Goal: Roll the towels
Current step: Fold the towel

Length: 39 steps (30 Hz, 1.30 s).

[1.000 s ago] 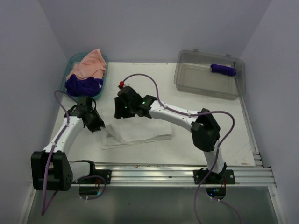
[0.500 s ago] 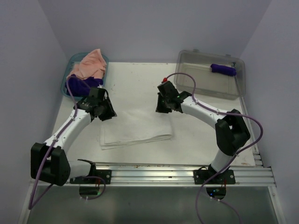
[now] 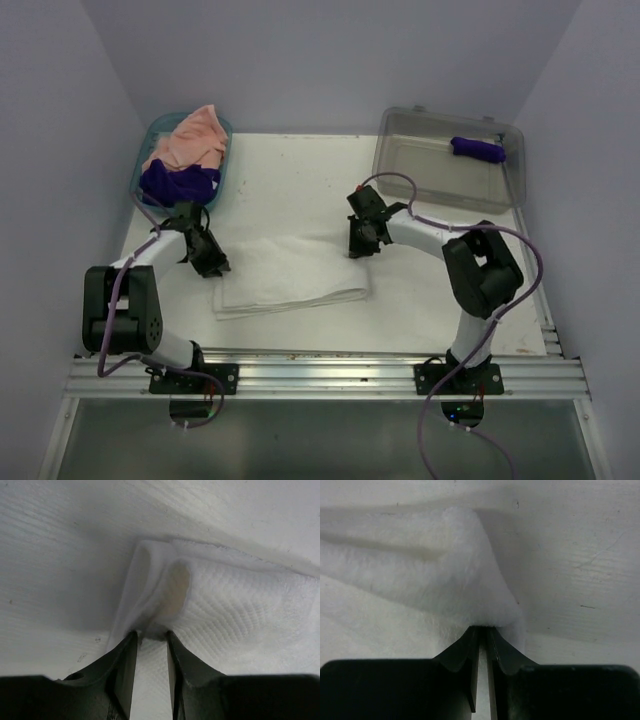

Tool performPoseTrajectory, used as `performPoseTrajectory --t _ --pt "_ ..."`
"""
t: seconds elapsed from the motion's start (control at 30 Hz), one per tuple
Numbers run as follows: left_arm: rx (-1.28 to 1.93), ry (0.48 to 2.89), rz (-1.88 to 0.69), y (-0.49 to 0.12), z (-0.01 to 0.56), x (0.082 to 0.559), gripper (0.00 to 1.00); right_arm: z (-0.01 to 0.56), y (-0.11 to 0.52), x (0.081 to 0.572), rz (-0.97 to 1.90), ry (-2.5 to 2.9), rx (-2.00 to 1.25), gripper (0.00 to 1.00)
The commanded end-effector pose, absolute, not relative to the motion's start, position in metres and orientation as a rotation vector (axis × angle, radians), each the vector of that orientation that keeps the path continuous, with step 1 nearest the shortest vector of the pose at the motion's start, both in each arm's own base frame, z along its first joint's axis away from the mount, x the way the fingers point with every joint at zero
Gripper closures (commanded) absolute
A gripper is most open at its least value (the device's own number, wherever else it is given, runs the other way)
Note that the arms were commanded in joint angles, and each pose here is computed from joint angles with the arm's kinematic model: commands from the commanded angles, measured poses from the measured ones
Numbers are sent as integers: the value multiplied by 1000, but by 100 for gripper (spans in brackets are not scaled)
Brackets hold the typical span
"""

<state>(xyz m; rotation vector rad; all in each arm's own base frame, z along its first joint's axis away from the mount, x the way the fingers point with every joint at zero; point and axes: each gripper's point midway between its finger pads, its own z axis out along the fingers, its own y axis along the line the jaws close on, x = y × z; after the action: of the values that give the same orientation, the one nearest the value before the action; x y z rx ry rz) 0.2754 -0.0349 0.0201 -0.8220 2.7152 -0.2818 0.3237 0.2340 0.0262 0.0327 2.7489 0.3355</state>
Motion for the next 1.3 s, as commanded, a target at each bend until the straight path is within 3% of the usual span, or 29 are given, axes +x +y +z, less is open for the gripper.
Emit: performPoseTrajectory --t 0.0,0.13,0.27,0.43,0.57,0.67,0.8,0.9,1.1,1.27 --pt "-731 2656 -288 -32 48 291 66 50 230 309 332 2701 -51 85" --pt "-656 2629 -288 -33 79 290 65 89 216 298 303 2570 -93 78" --pt "-614 2664 -326 -47 86 269 64 90 208 274 306 2573 -96 73" --pt "-595 2743 -430 -79 55 242 64 40 222 234 346 2697 -141 75" --pt "-608 2816 -374 -73 33 231 66 22 204 223 59 2718 -210 78" --pt "-603 2794 -357 -70 42 236 66 55 199 232 21 2619 -197 79" --pt "-588 2722 -349 -68 69 254 65 118 205 259 117 2445 -178 66" --pt "-561 2696 -462 -81 78 258 64 134 207 290 136 2443 -147 69" --pt "-590 2721 -549 -93 60 242 63 113 253 344 230 2478 -201 72" --pt "-619 2757 -502 -89 36 226 61 53 252 376 147 2590 -134 83"
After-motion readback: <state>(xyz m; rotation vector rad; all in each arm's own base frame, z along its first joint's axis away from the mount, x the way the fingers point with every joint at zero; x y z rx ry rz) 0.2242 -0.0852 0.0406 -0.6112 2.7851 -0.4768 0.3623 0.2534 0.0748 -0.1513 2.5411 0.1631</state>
